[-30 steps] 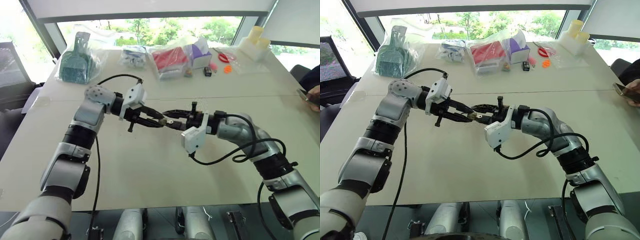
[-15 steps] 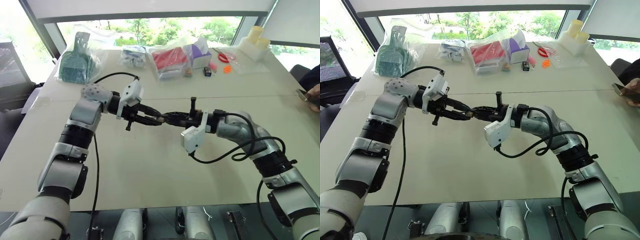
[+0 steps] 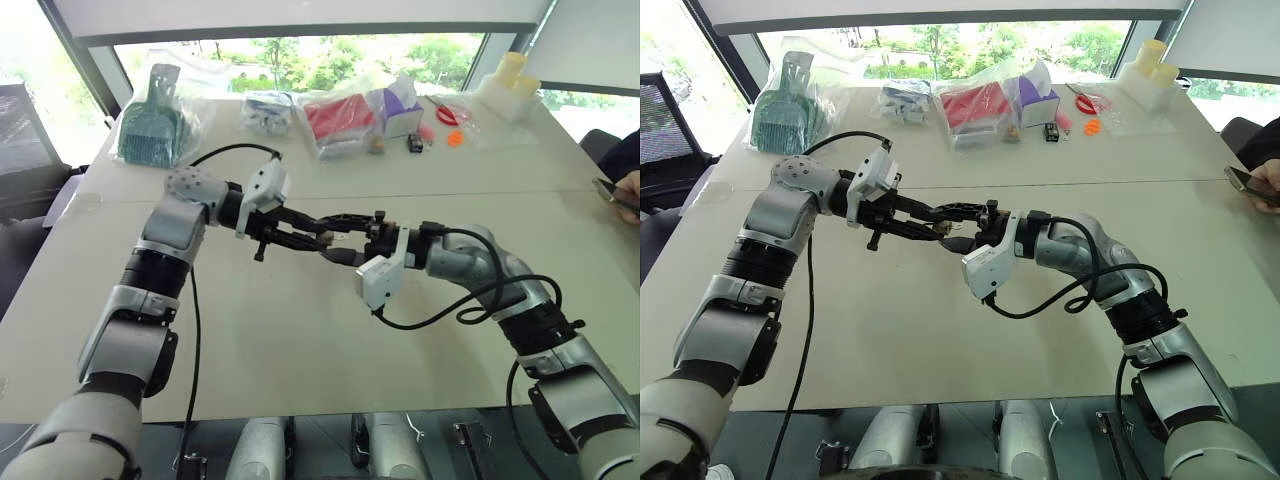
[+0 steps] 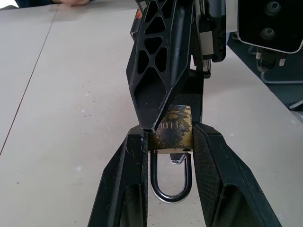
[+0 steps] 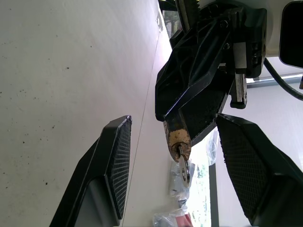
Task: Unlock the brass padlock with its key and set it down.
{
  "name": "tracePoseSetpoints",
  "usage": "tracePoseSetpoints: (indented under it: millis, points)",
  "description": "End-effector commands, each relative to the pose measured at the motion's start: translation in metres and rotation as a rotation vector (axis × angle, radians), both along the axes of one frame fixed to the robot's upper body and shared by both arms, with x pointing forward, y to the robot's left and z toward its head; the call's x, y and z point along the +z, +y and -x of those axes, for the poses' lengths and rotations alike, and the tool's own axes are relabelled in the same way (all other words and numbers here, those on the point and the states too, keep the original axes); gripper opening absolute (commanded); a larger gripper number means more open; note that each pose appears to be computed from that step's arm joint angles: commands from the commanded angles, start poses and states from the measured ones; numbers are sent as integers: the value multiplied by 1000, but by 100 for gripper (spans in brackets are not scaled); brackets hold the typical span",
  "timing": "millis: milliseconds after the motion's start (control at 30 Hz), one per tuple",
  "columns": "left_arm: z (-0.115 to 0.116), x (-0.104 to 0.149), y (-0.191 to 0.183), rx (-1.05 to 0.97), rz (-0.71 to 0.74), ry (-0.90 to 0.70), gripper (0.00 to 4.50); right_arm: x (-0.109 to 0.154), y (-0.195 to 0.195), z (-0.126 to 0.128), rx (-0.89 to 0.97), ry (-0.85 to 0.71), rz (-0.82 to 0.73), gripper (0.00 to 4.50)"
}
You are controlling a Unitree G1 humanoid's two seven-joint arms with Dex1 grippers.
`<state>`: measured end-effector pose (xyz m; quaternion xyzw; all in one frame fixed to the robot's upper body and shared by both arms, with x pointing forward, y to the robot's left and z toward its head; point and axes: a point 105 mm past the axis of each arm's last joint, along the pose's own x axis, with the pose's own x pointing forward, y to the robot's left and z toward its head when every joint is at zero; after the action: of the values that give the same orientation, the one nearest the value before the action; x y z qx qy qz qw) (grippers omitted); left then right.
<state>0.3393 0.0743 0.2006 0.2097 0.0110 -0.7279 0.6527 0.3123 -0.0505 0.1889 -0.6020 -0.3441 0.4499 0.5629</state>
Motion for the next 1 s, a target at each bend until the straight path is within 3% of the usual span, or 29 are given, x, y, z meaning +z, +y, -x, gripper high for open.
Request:
tracePoseSetpoints:
  millis: [33,133,467,500,567,700,1000]
  points:
    - [3,14,-2,-21,20,-57,75,13,-1,2,12,-52,-20,162]
    - [3,14,-2,-21,19,-57,75,13,-1,2,11,-56,-20,8]
    - [1,14,-2,-2,21,-52,75,13,-1,2,11,-61,-17,3]
    - [0,14,-2,4,23,-50,178,13,-1,2,10,-60,-17,0]
    - [-1,15,-1,15,28,-48,251,12,-1,1,7,-59,-18,0]
    - [0,20,2,30,44,-58,442,10,-2,0,-3,-48,-15,0]
    - [1,31,18,101,97,-60,448,8,-4,-1,-21,-29,-22,0]
